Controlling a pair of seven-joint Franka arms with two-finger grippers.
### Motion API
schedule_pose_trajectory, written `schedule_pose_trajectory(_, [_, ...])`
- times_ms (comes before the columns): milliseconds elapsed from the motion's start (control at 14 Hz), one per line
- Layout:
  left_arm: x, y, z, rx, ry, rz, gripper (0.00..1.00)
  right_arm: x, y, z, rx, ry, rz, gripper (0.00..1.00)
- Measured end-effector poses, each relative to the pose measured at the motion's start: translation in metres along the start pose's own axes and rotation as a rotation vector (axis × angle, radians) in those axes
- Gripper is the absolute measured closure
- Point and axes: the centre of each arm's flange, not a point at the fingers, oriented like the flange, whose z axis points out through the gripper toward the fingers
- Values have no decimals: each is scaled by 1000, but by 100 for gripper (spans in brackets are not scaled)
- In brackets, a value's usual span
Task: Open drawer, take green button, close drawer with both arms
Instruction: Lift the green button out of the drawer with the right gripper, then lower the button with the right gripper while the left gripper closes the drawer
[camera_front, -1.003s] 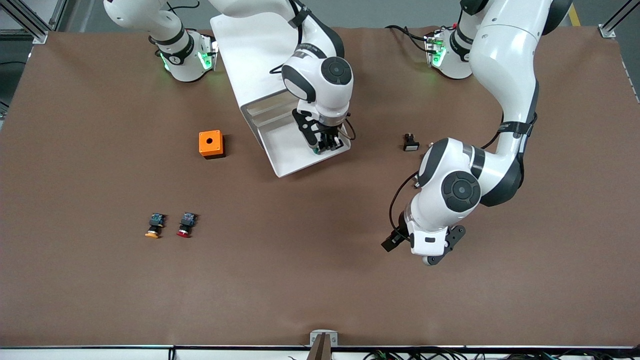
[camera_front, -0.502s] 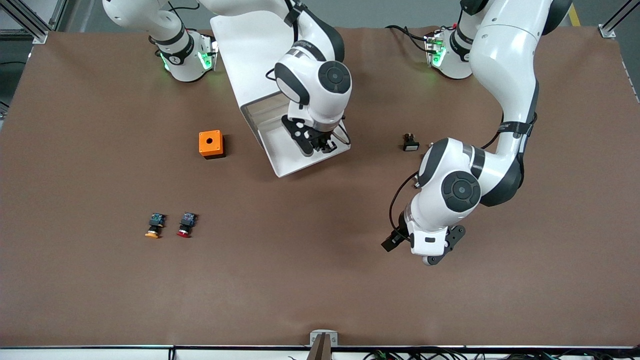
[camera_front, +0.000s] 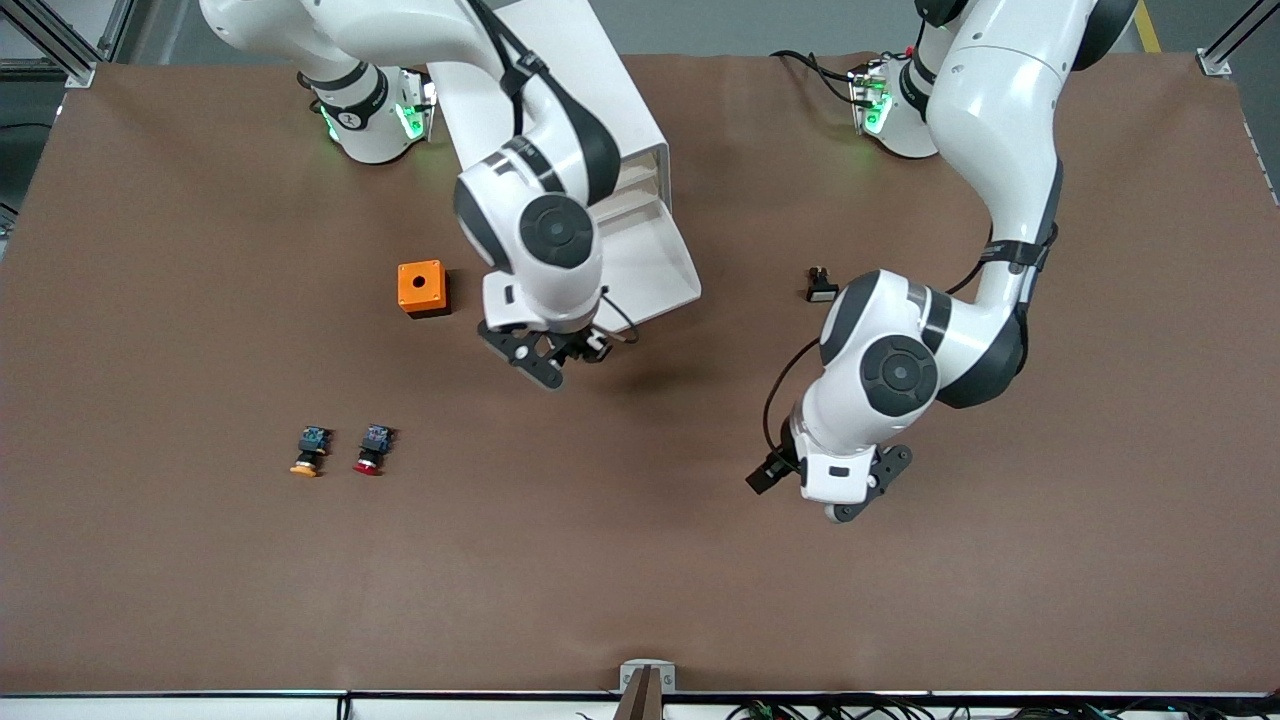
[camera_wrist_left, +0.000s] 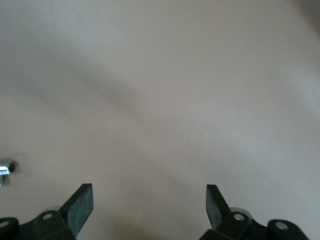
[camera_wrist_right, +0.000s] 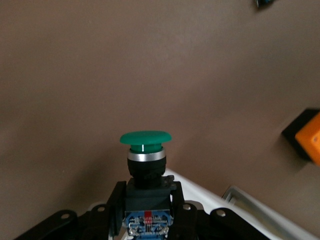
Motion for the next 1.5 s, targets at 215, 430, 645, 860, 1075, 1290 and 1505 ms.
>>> schedule_pose_trajectory(215, [-57, 19, 20, 26, -19, 79, 0, 52, 19, 8, 27, 5, -110, 59])
schedule_pose_trajectory(430, [-106, 31, 48, 59, -36, 145, 0, 94, 40, 32, 58, 22, -207, 59])
schedule_pose_trajectory(645, [-149, 34, 83, 109, -58, 199, 0, 107, 50, 64, 95, 56, -285, 59])
schedule_pose_trajectory(860, [-190, 33, 105, 146, -72, 250, 0, 113, 65, 100, 111, 78, -357, 59])
schedule_pose_trajectory(1075, [-224, 36, 111, 158, -76, 292, 0, 129, 86, 124, 105, 76, -360, 59])
schedule_pose_trajectory(1290, [-243, 35, 116, 169, -84, 314, 0, 154, 106, 142, 84, 59, -358, 59])
schedule_pose_trajectory(1505, [-263, 31, 127, 180, -160, 291, 0, 173, 120, 160, 81, 58, -339, 59])
